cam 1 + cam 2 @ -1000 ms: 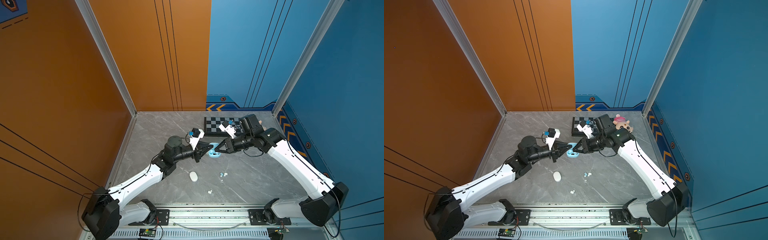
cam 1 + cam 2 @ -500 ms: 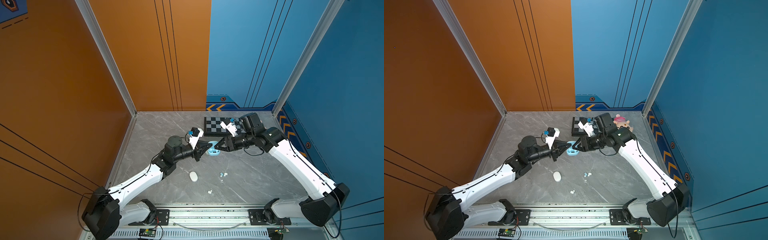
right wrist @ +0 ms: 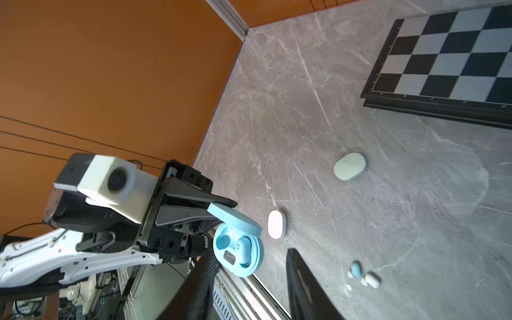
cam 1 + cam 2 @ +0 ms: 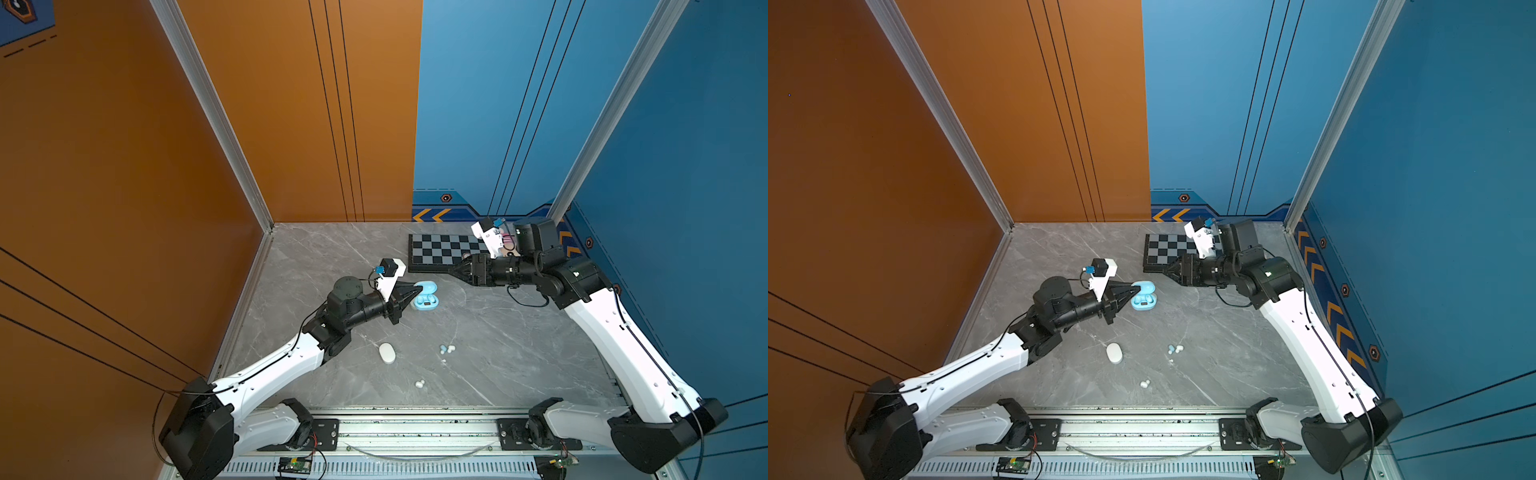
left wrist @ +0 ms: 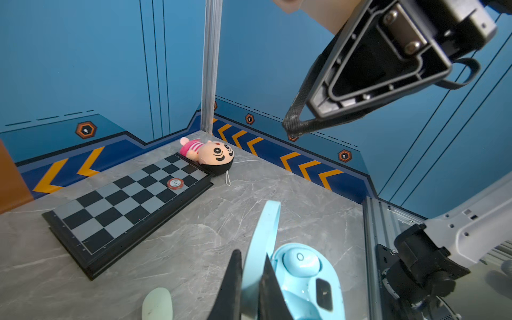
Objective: Insert the wireless bluetooth earbuds into the charging case
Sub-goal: 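Draw the right gripper back from the case while the left gripper holds it, then lower the right gripper to the second light blue earbud and grasp it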
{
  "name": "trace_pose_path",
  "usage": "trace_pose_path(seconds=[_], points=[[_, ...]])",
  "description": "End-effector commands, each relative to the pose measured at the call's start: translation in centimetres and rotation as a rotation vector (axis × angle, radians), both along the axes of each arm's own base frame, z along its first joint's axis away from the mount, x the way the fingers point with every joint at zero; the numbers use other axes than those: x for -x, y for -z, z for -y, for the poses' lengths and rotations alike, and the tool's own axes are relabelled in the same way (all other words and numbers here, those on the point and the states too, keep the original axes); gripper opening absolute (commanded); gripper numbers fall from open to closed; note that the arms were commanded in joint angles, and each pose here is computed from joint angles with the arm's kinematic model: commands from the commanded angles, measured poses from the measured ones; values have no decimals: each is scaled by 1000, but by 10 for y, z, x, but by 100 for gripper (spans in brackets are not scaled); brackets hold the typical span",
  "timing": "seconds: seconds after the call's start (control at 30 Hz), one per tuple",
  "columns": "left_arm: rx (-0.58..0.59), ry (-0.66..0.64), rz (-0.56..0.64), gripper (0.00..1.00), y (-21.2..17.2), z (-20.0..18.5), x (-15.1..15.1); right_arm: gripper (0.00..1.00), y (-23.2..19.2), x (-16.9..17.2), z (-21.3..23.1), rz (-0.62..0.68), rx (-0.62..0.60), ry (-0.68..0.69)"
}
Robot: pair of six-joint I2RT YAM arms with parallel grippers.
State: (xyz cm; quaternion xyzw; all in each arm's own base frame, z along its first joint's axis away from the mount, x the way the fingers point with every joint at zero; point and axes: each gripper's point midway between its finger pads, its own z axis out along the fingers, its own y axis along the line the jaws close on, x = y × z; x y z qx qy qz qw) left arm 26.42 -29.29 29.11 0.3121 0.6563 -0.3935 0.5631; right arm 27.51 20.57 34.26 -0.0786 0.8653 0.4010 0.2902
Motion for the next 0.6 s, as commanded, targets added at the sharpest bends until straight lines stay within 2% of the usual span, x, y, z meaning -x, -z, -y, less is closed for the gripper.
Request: trace_pose_path(seconds=[0.0,0.13,0.23,0.57], points=[[-14,-94,86,0,-6,-16,-7,44,32,-3,23,-124,14,147],[-15,-130,94,0,-4,-29,-7,41,97,10,37,-304,144,217],[-12,-146,88,0,0,-36,-6,39,141,25,25,-405,257,167],[7,-185,69,0,9,-54,1,39,235,39,-17,-514,629,-63]])
